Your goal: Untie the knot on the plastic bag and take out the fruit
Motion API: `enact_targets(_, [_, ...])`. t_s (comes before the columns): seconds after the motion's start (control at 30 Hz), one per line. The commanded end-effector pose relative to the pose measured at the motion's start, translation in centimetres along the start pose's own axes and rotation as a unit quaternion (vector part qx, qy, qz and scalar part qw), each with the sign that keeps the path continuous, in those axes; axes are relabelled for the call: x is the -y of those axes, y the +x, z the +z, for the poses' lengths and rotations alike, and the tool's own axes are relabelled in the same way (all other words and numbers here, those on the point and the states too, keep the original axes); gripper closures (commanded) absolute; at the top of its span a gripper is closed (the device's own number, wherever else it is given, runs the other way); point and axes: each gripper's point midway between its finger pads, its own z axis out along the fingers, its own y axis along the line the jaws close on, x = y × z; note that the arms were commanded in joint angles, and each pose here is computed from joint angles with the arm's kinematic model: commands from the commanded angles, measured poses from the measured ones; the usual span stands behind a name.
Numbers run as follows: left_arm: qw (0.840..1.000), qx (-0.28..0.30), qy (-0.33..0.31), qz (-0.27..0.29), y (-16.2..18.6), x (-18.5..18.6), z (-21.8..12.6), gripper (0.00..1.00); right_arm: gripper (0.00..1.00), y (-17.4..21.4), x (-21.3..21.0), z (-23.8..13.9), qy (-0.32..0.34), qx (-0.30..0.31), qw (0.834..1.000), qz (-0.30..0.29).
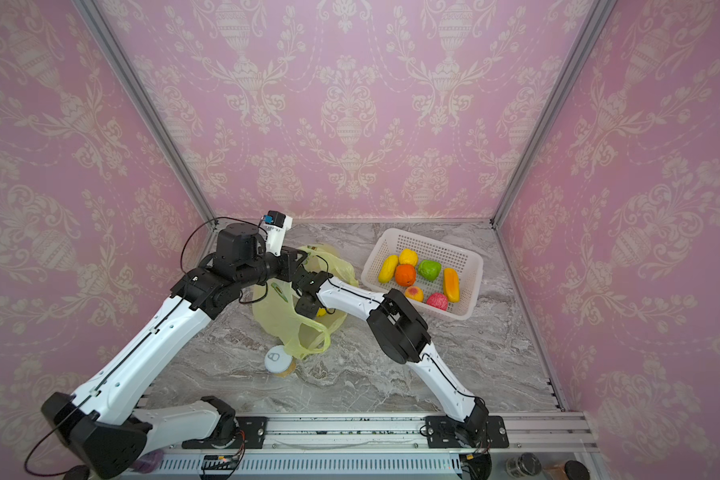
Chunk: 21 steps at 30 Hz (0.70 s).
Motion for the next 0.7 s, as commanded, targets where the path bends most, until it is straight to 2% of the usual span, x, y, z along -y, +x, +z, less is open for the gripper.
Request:
enact_targets(0.0, [1.000, 0.010, 0.009, 0.018, -0.3, 0.4, -0.4, 1.00, 0.06, 2.1, -1.2, 1.1, -0.030, -0.044, 0.999, 0.010])
enact_targets(0.1, [1.000, 0.011, 0.000, 0.017, -0.2, 0.0, -0.3, 1.00, 0.06, 2.2, 0.0, 0.6, -0.001, -0.040, 0.998, 0.042])
enact_targets(0.23, [1.000, 0.014, -0.017, 0.009, 0.1, -0.8, 0.3, 1.00, 0.00, 0.0, 1.0, -2.5, 0.059, 0.022, 0.994, 0.093])
enact_targets(0.37, [0.999, 0.011, -0.036, -0.002, 0.5, -1.7, 1.1, 1.00, 0.00, -1.5, 1.0, -5.8, 0.070, 0.079, 0.980, 0.171])
enact_targets(0.47, [0.999, 0.013, -0.051, -0.012, 0.7, -2.4, 1.4, 1.00, 0.01, 0.0, 1.1, -6.2, 0.081, 0.076, 0.965, 0.238])
enact_targets(0.67, [0.997, 0.022, -0.069, -0.032, 1.1, -3.4, 2.1, 1.00, 0.01, 1.7, -0.3, -6.9, 0.085, 0.091, 0.945, 0.302])
